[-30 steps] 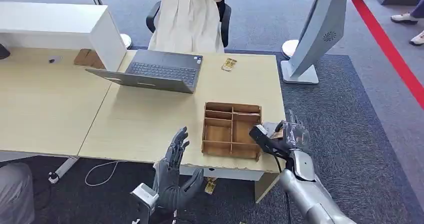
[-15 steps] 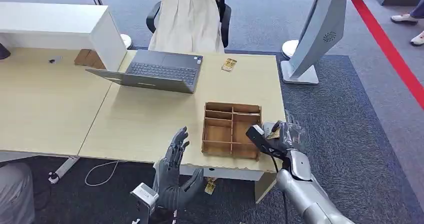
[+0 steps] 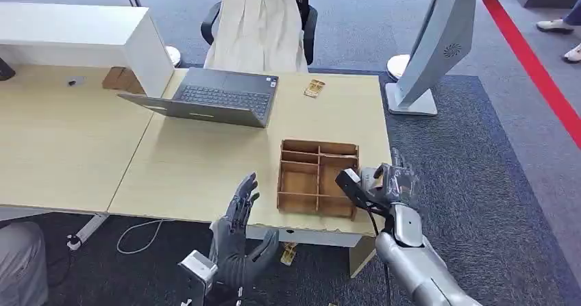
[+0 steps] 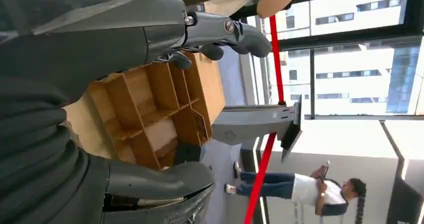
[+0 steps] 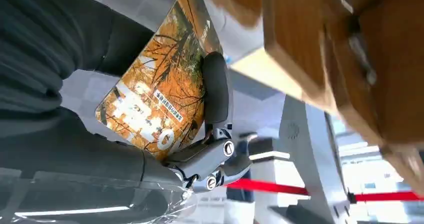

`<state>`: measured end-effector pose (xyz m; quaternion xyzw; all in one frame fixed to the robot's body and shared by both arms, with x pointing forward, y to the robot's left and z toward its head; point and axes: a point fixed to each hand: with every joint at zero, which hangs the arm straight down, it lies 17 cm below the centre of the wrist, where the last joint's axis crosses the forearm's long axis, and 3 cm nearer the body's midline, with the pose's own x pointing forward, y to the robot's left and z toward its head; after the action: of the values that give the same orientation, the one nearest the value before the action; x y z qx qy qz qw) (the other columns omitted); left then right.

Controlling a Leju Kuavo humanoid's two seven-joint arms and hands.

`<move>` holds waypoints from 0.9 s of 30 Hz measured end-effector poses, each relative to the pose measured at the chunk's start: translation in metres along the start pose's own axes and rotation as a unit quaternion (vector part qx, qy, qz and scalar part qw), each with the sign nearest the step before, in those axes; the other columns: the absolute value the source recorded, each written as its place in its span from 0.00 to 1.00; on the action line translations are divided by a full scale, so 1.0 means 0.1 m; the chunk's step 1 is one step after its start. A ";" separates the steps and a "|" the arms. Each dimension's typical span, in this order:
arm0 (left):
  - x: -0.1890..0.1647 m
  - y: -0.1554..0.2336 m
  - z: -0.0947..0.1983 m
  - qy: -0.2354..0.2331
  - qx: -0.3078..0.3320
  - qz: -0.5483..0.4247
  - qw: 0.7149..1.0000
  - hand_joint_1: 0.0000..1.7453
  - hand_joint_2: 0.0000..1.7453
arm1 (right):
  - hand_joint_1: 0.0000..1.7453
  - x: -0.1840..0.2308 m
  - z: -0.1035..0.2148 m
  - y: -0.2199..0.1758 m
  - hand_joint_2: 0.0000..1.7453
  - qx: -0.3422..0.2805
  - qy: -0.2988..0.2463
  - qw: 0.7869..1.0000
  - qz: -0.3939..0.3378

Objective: Pass the card to the sensor for recognition and then transmit it.

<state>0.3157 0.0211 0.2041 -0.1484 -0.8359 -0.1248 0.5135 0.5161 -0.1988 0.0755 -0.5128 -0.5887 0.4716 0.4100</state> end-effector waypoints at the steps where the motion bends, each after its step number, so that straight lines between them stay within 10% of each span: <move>1: 0.00 0.00 0.00 0.000 -0.001 0.000 1.000 0.00 1.00 | 1.00 0.04 -0.01 -0.06 1.00 -0.010 -0.005 1.000 0.004; 18: 0.04 -0.08 -0.06 -0.004 -0.008 0.012 1.000 0.00 1.00 | 1.00 -0.07 -0.20 -2.37 1.00 -0.310 0.033 0.950 -0.033; 27: 0.05 -0.13 -0.06 -0.006 -0.017 0.014 1.000 0.00 1.00 | 1.00 -0.17 -0.03 -2.81 1.00 -0.364 0.046 0.929 -0.041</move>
<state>0.3139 0.0079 0.2102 -0.1696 -0.8344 -0.1305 0.5079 0.4600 -0.2235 0.3499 -0.6233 -0.7210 0.1834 0.2408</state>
